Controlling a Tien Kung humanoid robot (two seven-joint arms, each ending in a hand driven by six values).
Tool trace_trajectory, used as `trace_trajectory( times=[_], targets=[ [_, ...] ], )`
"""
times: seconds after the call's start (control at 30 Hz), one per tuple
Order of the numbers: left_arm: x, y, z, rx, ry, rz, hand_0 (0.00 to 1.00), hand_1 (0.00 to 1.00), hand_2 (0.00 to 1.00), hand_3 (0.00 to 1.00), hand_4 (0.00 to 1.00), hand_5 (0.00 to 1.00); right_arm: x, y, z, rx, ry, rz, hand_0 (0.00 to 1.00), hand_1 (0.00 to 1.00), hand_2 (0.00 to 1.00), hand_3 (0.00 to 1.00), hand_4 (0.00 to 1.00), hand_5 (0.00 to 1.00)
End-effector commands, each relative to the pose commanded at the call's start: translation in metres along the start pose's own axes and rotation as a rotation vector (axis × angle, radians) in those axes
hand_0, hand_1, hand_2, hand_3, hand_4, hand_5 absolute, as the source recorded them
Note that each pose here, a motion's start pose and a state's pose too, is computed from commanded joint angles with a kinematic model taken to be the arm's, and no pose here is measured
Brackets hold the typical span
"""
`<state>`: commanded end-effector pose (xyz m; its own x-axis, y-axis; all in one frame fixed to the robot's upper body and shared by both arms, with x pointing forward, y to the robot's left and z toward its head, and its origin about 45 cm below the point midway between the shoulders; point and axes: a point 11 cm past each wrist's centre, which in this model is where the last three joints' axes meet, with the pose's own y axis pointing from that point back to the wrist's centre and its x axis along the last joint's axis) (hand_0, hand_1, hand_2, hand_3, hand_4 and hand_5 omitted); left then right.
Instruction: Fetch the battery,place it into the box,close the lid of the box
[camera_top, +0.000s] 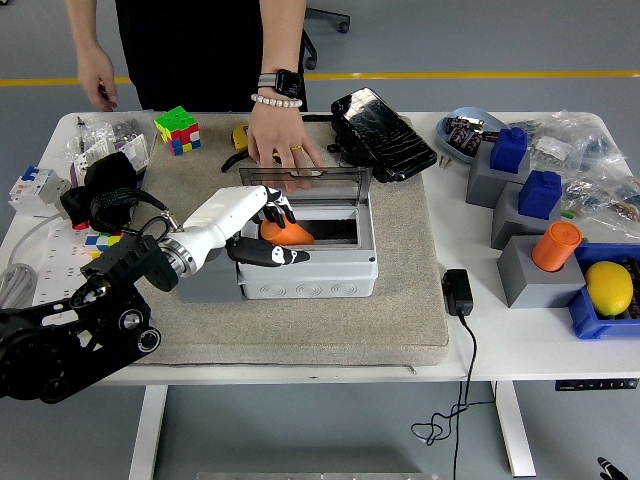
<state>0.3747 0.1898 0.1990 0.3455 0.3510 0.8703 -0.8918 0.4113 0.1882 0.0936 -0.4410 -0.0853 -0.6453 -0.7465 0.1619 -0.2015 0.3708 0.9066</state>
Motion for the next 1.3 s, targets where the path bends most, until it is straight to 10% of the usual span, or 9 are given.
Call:
trace_trajectory(
  times=[0.5,0.8,0.83,1.0,1.03,1.3],
  targets=[
    [0.001,0.001,0.013,-0.033,0.030,-0.001,0.373,0.497,0.512,0.536,0.991,0.535,0.000,0.000,0.000,0.002,0.003,0.001,0.564,0.558,0.502,0.464,0.824,0.375],
    [0.038,-0.003,0.045,-0.170,0.107,0.146,0.372,0.498,0.504,0.531,0.991,0.536,0.001,0.000,0.002,-0.003,0.009,0.003,0.564,0.558,0.500,0.464,0.824,0.374],
    [0.042,-0.005,0.048,-0.181,0.112,0.167,0.539,0.611,0.551,0.561,0.990,0.532,0.001,0.000,0.002,-0.003,0.009,0.003,0.565,0.558,0.501,0.464,0.823,0.373],
    [0.066,-0.016,0.055,-0.215,0.107,0.278,0.539,0.611,0.551,0.561,0.990,0.532,0.000,0.000,0.001,-0.001,0.009,0.002,0.565,0.558,0.501,0.464,0.823,0.373],
    [0.067,-0.017,0.055,-0.216,0.107,0.285,0.721,0.724,0.664,0.666,0.989,0.529,0.000,0.000,0.001,-0.001,0.008,0.002,0.565,0.557,0.501,0.464,0.824,0.374],
    [0.061,-0.032,0.043,-0.058,0.000,0.185,0.712,0.722,0.666,0.686,0.988,0.529,0.000,0.000,0.001,0.000,0.003,0.001,0.565,0.556,0.500,0.464,0.823,0.373]
  ],
)
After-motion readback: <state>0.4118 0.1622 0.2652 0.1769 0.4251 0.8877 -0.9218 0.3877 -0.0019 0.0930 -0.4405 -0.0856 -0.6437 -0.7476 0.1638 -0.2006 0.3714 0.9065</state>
